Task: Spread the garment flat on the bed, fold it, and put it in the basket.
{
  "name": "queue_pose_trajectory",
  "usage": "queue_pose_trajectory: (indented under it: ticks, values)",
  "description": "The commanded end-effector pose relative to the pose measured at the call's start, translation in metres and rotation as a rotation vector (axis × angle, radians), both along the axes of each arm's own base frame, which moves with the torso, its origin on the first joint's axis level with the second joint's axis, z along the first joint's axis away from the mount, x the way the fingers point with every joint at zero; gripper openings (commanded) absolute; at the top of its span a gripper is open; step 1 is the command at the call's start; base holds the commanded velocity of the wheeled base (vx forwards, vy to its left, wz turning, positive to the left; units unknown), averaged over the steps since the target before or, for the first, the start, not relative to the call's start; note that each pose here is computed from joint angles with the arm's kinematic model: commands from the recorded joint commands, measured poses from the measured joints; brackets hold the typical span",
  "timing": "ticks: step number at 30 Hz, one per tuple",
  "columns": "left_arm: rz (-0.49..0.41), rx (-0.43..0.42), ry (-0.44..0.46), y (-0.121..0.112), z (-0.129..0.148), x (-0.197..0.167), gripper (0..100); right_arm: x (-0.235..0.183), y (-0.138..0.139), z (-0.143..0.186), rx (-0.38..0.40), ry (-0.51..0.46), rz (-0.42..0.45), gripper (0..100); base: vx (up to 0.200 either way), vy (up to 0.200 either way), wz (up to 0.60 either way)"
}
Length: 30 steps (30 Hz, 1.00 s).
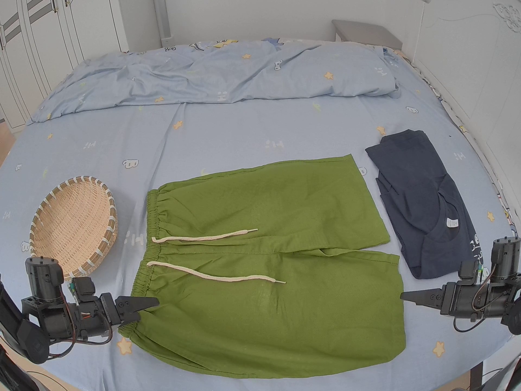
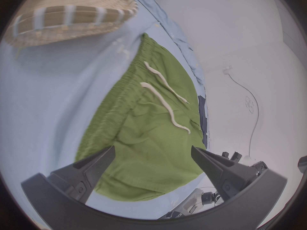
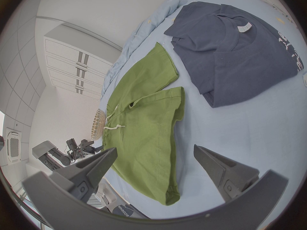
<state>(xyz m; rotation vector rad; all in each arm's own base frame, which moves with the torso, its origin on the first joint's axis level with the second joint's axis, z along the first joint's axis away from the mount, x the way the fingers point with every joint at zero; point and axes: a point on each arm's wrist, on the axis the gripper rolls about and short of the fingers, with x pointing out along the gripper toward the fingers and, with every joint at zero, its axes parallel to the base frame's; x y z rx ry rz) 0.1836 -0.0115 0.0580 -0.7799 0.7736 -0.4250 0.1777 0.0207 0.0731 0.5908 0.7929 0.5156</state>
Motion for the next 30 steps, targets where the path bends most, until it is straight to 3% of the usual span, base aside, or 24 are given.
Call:
queue_pose_trajectory:
  ticks: [1,4,14,20,24,30]
  values:
    - [0.086,0.010,-0.004,0.017,0.005,-0.021,100,-0.003,0.001,0.003,0.002,-0.010,0.010,100,0.000,0.000,0.00]
    - [0.130,0.007,0.000,0.025,0.008,-0.027,100,-0.003,0.006,0.002,0.002,-0.008,0.036,100,0.000,0.000,0.00]
    - [0.110,0.119,0.018,0.038,-0.007,-0.028,100,-0.007,0.007,-0.001,-0.005,0.008,0.042,100,0.000,0.000,0.00]
    - [0.077,0.117,0.092,0.038,-0.022,-0.024,100,-0.006,0.006,-0.003,-0.008,0.015,0.037,100,0.000,0.000,0.00]
    - [0.008,0.061,0.133,0.033,-0.032,-0.020,100,-0.007,0.006,-0.003,-0.009,0.018,0.037,100,0.000,0.000,0.00]
    - [-0.047,0.034,0.111,0.027,-0.032,-0.016,100,-0.008,0.006,-0.004,-0.011,0.020,0.036,100,0.000,0.000,0.00]
